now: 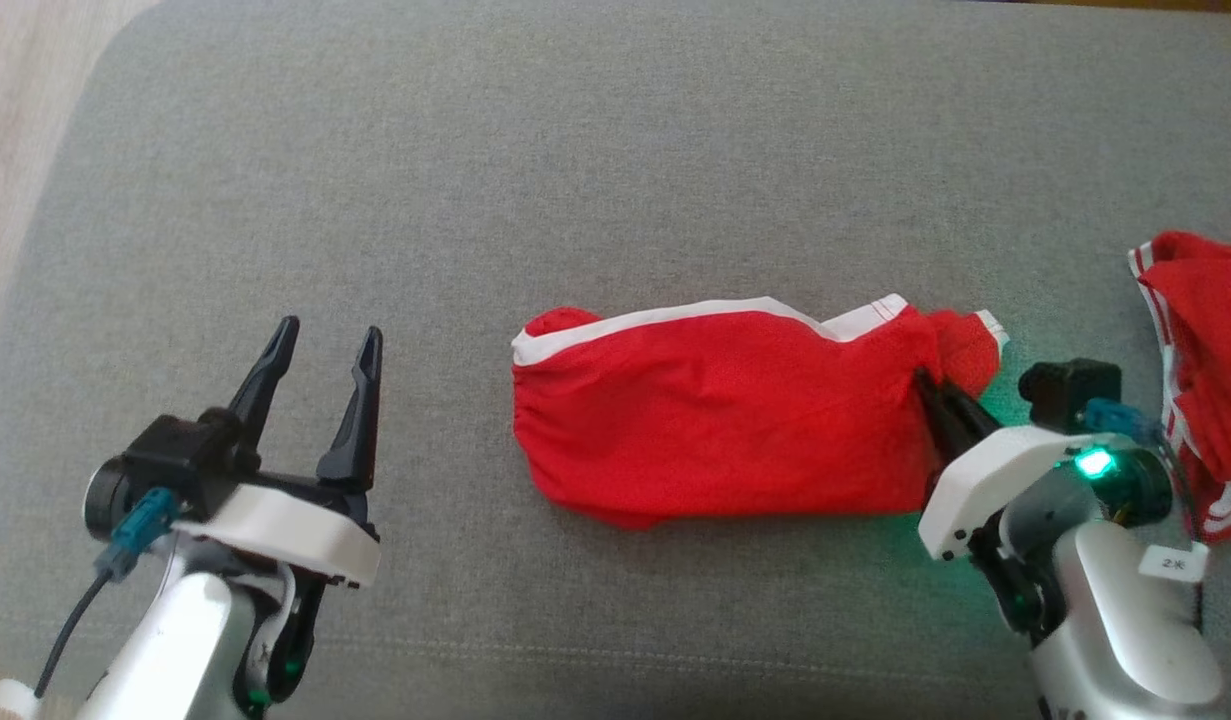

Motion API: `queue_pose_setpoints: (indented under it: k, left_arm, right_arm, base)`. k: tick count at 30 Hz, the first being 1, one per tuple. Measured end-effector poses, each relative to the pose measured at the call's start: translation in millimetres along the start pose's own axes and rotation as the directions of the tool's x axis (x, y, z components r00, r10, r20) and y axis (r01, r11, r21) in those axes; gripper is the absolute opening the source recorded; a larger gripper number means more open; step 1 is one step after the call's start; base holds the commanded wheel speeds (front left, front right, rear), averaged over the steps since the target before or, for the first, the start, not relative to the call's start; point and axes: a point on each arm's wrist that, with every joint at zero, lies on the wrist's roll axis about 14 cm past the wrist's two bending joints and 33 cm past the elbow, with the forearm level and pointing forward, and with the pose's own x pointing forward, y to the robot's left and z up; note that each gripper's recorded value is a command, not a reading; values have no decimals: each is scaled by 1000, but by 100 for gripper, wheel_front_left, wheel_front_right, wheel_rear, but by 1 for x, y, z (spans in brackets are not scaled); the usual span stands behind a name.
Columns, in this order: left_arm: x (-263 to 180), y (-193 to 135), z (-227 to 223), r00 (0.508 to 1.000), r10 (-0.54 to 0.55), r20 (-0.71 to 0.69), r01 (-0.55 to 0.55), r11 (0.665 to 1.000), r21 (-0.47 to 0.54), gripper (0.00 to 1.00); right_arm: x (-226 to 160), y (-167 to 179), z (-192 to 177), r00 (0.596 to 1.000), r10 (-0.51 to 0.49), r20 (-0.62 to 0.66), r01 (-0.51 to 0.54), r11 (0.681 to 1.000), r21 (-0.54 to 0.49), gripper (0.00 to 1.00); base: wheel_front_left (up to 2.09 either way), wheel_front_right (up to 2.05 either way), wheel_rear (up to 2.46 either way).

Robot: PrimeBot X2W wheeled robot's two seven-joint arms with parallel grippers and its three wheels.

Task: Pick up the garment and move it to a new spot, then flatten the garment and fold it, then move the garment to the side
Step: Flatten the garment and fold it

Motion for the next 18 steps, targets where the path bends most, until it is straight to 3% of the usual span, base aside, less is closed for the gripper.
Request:
queue_pose_setpoints:
  k: [8,18]
  left_arm:
    - [2,-4,3,1000,-15,12,15,1000,1,100]
    - [3,-8,5,999,-30,18,30,1000,4,100]
  right_arm:
    - [-27,-17,33,984,-61,167,60,998,9,0]
    - [-56,-28,-33,992,-129,-11,130,988,84,0]
  base:
    - [0,0,0]
    - [0,0,0]
